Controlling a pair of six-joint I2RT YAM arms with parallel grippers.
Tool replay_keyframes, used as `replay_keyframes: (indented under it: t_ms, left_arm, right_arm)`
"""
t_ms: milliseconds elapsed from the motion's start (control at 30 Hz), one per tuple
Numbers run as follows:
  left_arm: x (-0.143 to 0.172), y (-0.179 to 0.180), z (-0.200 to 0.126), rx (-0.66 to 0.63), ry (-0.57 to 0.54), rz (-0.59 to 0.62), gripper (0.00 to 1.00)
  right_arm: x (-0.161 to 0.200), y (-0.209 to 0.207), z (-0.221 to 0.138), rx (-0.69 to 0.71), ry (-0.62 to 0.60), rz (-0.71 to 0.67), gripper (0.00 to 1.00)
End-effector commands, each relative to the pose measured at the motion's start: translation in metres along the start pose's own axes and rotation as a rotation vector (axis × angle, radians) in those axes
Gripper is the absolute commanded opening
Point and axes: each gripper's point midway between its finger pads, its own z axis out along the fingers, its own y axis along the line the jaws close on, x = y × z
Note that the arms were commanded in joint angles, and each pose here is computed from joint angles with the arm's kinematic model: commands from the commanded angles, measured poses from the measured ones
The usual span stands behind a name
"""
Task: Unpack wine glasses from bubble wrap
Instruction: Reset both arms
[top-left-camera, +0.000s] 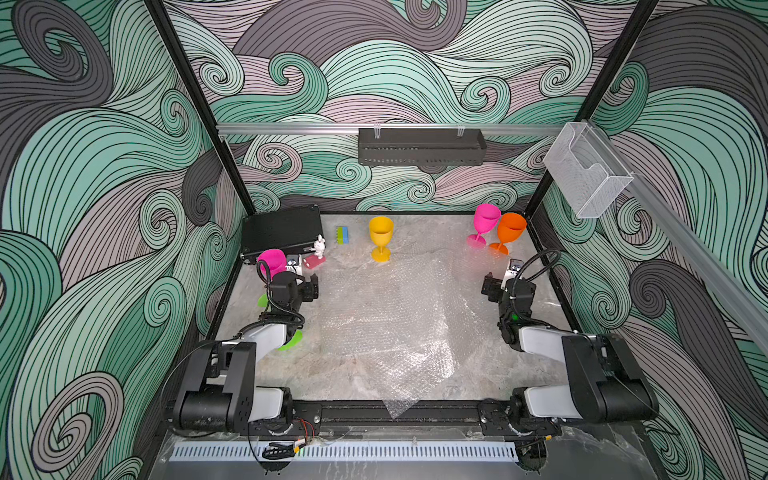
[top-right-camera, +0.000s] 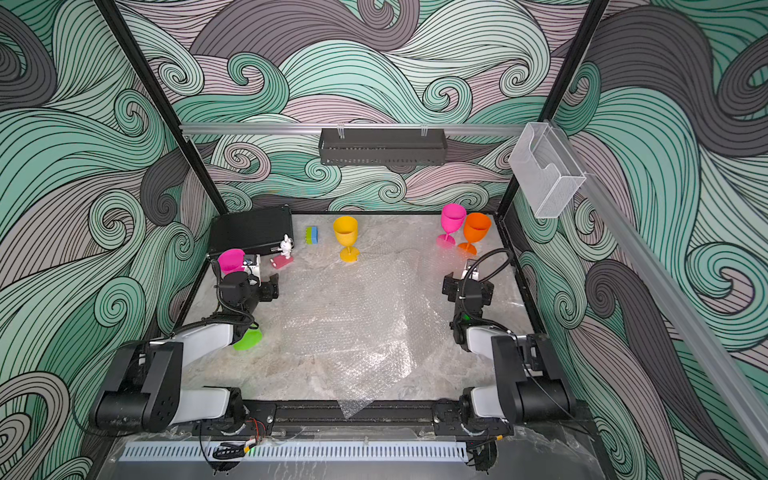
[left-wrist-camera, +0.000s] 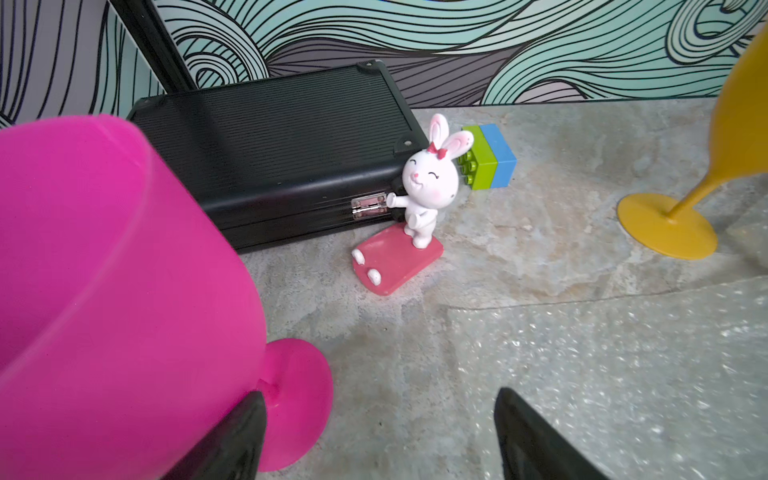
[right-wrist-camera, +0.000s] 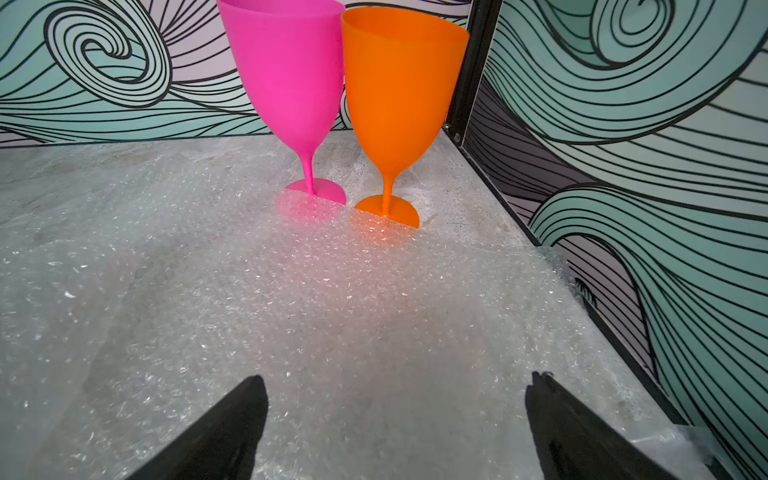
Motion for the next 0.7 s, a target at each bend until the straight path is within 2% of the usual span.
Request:
replay_keyframes:
  t_ms: [0, 100, 200, 267, 567, 667]
  left_arm:
    - [-0.015, 0.006, 0.006, -0.023, -0.064, 0.008, 0.84]
    - [0.0, 0.006, 0.01, -0.019, -0.063, -0.001, 0.84]
    - [0.004, 0.009, 0.016, -0.032, -0.046, -0.006, 0.84]
    - [0.005, 0.012, 0.019, -0.042, -0.031, -0.021, 0.85]
    - [0.005, 0.018, 0.024, -0.041, -0.007, -0.055, 0.88]
    - [0.006, 0.025, 0.026, -0.066, 0.007, -0.084, 0.95]
  right_arm:
    - [-0.008, 0.014, 0.006, -0.089, -0.023, 0.018, 1.0]
    - [-0.005, 0.021, 0.01, -0.118, -0.07, 0.012, 1.0]
    - [-0.001, 0.023, 0.014, -0.121, 0.006, -0.003, 1.0]
    - [-0.003, 0.022, 0.015, -0.12, -0.021, 0.001, 1.0]
    - [-0.002, 0.022, 0.014, -0.122, -0.007, -0.003, 1.0]
    - [-0.002, 0.022, 0.014, -0.122, -0.008, -0.002, 1.0]
